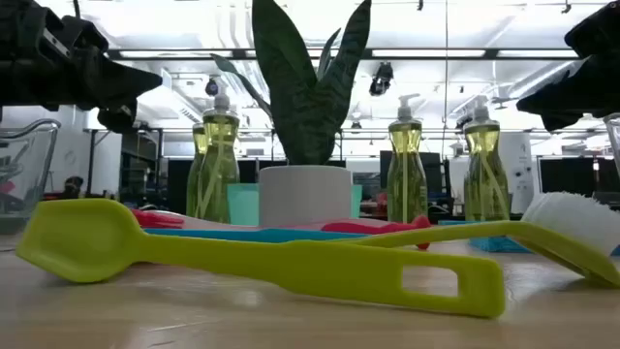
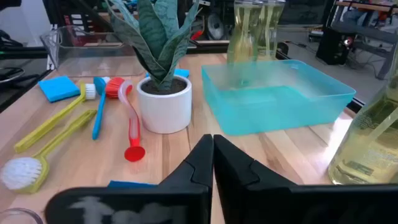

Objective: Pick & Place Kitchen Sink Supplies

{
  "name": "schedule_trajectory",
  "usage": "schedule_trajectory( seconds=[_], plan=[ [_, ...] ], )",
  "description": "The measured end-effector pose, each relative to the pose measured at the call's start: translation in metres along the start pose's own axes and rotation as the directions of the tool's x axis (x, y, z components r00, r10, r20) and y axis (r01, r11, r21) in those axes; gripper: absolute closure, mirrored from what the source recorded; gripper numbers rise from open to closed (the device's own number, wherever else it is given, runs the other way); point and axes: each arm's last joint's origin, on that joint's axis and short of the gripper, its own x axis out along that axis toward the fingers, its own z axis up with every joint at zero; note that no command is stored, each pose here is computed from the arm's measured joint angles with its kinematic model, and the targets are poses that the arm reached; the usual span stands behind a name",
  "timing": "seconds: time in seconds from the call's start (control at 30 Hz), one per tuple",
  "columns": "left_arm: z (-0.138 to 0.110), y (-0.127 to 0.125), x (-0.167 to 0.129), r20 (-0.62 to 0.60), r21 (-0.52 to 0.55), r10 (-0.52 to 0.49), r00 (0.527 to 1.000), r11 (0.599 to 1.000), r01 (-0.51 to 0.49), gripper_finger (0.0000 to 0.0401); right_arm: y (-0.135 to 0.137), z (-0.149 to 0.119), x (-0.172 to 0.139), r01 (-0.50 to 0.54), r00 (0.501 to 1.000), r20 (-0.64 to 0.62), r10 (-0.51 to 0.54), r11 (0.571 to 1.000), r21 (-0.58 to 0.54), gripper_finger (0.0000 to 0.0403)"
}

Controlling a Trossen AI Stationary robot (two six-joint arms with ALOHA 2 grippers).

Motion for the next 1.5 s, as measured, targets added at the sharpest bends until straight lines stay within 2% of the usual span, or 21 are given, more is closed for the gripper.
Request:
schedule_trajectory(
  seconds=[1.27, 1.3, 1.37, 1.5],
  plan=[
    [0.0001, 0.0, 0.0, 0.001, 0.0, 0.0, 1.0, 1.0, 0.0, 0.0401, 0.0, 0.0, 0.0, 0.0, 1.0, 0.0, 0.0, 1.0, 0.0, 0.0394],
    [-0.0001, 0.0, 0.0, -0.001, 0.0, 0.0, 1.0, 1.0, 0.0, 0.0401, 0.0, 0.0, 0.0, 0.001, 1.0, 0.0, -0.001, 1.0, -0.011, 0.0394],
    [-0.0001, 0.0, 0.0, 0.0, 0.0, 0.0, 1.0, 1.0, 0.0, 0.0401, -0.0009, 0.0002, 0.0, 0.032, 0.999, 0.006, -0.032, 0.993, -0.116, 0.0394],
    [0.0, 0.0, 0.0, 0.0, 0.0, 0.0, 1.0, 1.0, 0.0, 0.0401, -0.0014, 0.0003, -0.0001, 0.05, 0.999, 0.009, -0.05, 0.94, -0.338, 0.0394]
  ],
)
